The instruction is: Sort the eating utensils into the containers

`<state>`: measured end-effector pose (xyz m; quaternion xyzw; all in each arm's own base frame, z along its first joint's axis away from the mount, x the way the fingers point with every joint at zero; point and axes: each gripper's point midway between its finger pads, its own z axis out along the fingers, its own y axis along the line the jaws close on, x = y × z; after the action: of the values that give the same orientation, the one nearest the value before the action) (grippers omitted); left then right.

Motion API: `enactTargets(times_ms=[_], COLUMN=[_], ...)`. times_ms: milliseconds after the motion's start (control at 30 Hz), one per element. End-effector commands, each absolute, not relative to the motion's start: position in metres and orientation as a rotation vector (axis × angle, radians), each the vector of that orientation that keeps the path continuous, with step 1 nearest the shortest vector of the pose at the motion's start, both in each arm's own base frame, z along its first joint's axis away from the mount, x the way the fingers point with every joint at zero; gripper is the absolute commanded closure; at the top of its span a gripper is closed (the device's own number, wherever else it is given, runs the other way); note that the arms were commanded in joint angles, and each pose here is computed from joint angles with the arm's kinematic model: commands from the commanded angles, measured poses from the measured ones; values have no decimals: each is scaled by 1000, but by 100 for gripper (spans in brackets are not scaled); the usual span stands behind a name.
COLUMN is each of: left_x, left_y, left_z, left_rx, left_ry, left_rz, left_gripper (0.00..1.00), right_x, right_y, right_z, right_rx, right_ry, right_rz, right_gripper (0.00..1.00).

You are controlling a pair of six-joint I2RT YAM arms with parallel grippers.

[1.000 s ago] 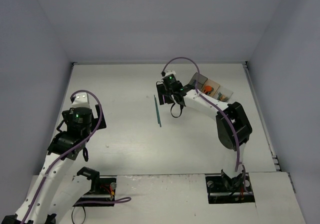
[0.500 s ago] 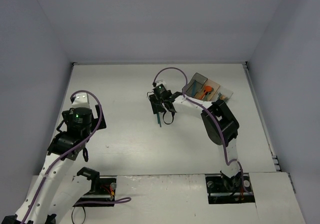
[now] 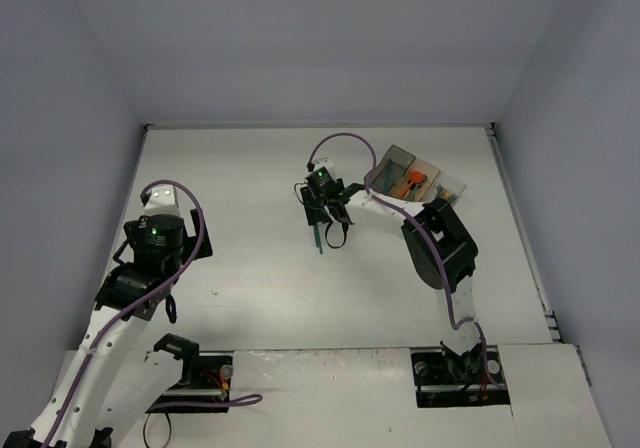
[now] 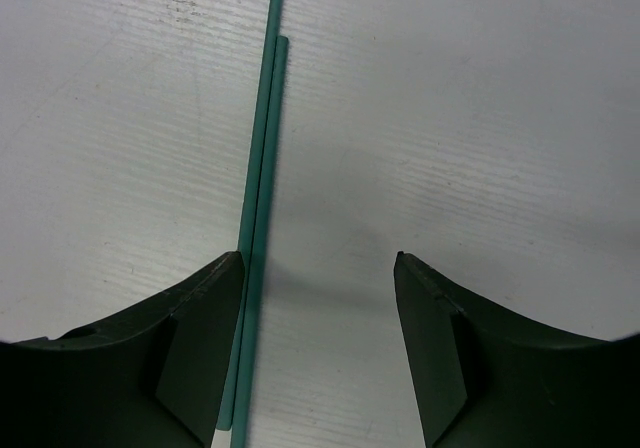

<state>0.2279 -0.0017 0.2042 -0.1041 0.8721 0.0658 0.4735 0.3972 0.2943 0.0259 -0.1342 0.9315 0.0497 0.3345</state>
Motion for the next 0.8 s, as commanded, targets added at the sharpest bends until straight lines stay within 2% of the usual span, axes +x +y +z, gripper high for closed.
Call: enactTargets(times_ms=[0, 400, 767], left_x=[236, 236, 236], left_y=[-5, -5, -5], left_z=[214, 215, 215], left_rx=[-261, -262, -263], left_ry=[2094, 2093, 2092], left_rz=[136, 136, 139], left_gripper=[3, 3, 3], right_x=[412, 404, 394], right_y=[295, 295, 259], right_z=[38, 21, 13], right_rx=[-285, -305, -276], right_ry=[2374, 2409, 2423], right_rz=[115, 106, -15], right_gripper=[42, 43, 45])
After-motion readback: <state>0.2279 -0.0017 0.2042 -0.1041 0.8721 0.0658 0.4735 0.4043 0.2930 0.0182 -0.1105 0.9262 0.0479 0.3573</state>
